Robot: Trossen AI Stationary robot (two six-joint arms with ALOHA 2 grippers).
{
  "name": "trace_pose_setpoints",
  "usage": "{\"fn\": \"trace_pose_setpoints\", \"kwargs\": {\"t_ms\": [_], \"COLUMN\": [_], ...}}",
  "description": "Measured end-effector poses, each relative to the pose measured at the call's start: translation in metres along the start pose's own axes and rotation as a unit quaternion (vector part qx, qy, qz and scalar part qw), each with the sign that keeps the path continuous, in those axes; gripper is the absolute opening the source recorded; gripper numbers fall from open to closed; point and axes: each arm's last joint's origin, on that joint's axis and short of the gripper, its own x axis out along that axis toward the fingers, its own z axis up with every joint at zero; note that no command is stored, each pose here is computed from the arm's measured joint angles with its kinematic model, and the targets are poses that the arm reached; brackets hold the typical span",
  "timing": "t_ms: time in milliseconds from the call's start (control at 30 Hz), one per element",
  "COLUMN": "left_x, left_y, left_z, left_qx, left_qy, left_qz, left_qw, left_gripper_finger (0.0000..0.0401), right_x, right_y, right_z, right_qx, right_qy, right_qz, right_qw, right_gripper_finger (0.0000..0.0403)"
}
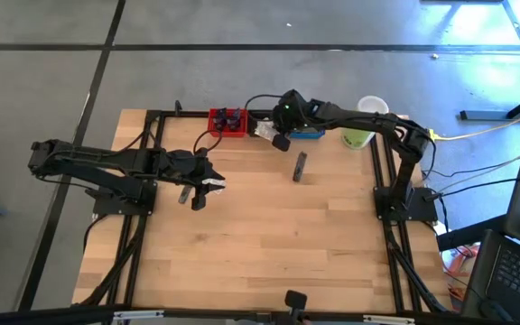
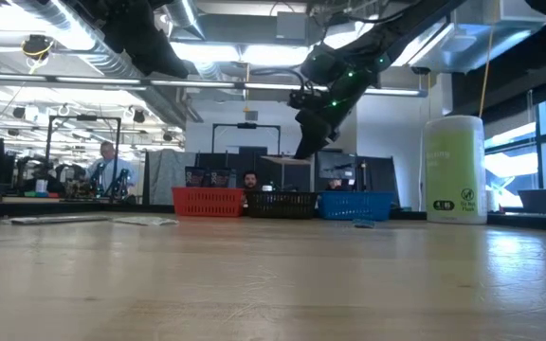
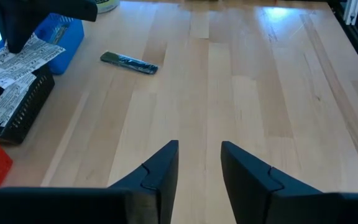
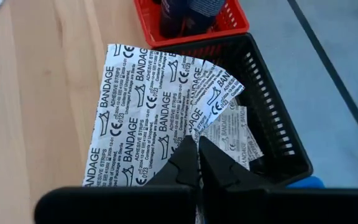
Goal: Pick & Place Travel size toiletries
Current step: Put the white bandage pack into the black bin
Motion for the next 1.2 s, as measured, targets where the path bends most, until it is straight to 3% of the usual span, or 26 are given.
{"fn": "trace_pose_setpoints", "kwargs": {"t_ms": [433, 800, 900, 1200], "left_x": [0.0, 0.0, 0.0, 0.0], "left_y": [0.0, 0.0, 0.0, 0.0], "left_z": [0.0, 0.0, 0.0, 0.0], "left_qx": [0.0, 0.0, 0.0, 0.0], "left_qy": [0.0, 0.0, 0.0, 0.0], "left_qz": [0.0, 0.0, 0.0, 0.0], "left_qw": [1.0, 1.0, 1.0, 1.0], "left_gripper_finger": [0.0115, 0.0116, 0.0118, 0.0119], "right_x": [0.0, 0.0, 0.01, 0.055], "right_y": [-0.013, -0.032, -0.034, -0.056], "right_z": [-0.003, -0.005, -0.005, 0.003], "right_qx": [-0.046, -0.03, -0.033, -0.03], "right_qy": [0.003, -0.025, -0.042, 0.006], "right_qz": [-0.011, 0.003, 0.009, 0.014], "right_qw": [0.999, 0.999, 0.999, 0.999], "right_gripper_finger": [0.0, 0.0, 0.0, 0.0]}}
